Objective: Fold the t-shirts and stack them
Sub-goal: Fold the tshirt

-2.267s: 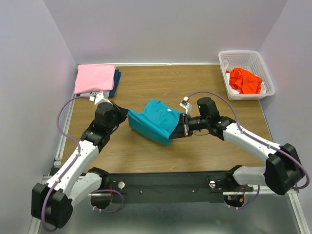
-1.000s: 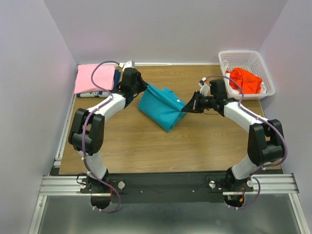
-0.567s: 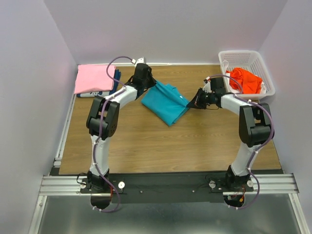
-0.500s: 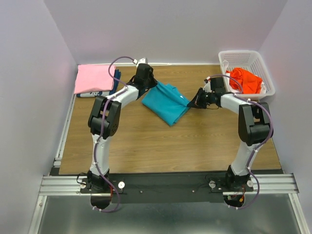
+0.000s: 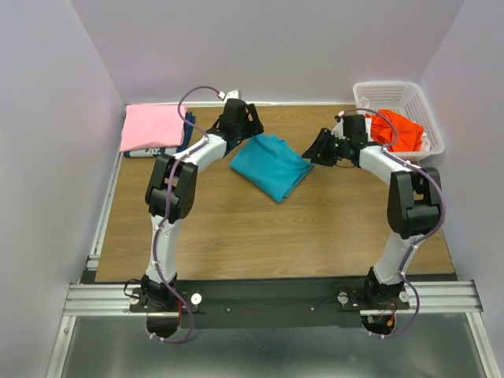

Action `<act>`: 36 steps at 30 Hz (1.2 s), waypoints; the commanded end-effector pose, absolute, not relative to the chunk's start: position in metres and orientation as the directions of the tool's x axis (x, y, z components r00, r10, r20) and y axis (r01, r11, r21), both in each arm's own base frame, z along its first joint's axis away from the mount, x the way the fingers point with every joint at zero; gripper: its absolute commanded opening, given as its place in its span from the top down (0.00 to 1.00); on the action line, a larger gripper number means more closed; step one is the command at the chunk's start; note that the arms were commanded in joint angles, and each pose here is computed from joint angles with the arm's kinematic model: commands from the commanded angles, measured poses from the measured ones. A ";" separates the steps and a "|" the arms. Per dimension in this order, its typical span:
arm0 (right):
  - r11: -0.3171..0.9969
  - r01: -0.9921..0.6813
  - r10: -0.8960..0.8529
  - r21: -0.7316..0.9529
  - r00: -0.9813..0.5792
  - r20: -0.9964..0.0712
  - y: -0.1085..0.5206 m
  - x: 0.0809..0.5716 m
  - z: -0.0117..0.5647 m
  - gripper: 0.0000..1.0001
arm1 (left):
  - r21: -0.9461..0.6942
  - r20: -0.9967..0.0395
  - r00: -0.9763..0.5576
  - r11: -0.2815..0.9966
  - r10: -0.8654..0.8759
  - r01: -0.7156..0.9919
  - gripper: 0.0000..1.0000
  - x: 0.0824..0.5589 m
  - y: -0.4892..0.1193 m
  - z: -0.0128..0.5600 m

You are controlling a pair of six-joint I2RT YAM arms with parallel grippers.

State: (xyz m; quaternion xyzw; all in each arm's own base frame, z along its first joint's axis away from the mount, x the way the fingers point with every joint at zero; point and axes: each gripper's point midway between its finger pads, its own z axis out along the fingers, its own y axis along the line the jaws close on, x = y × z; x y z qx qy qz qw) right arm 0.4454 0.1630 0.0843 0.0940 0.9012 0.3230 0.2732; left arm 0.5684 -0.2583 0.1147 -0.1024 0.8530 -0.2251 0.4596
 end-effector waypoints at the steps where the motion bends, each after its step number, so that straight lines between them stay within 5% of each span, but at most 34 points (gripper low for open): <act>1: 0.737 -0.129 0.310 0.664 -0.808 -0.501 0.173 0.438 0.131 0.42 | -0.452 -0.791 -0.489 0.890 -0.367 0.064 0.12 0.549 -0.259 0.169; 3: 0.740 -0.135 0.299 0.659 -0.811 -0.502 0.177 0.424 0.132 0.31 | -0.440 -0.788 -0.505 0.896 -0.352 0.063 0.09 0.534 -0.263 0.163; 4: 0.745 -0.144 0.289 0.652 -0.810 -0.510 0.179 0.420 0.133 0.01 | -0.447 -0.790 -0.498 0.892 -0.357 0.070 0.09 0.529 -0.264 0.170; 10: 0.723 -0.188 0.210 0.665 -0.857 -0.471 0.216 0.399 0.117 0.00 | -0.484 -0.741 -0.586 0.866 -0.329 0.126 0.07 0.507 -0.285 0.135; 17: 0.761 -0.176 0.196 0.625 -0.856 -0.479 0.226 0.432 0.090 0.00 | -0.498 -0.702 -0.648 0.855 -0.296 0.148 0.06 0.509 -0.300 0.102; 36: 0.862 -0.143 0.156 0.487 -0.839 -0.522 0.204 0.477 0.032 0.00 | -0.510 -0.691 -0.667 0.842 -0.279 0.175 0.06 0.572 -0.322 0.053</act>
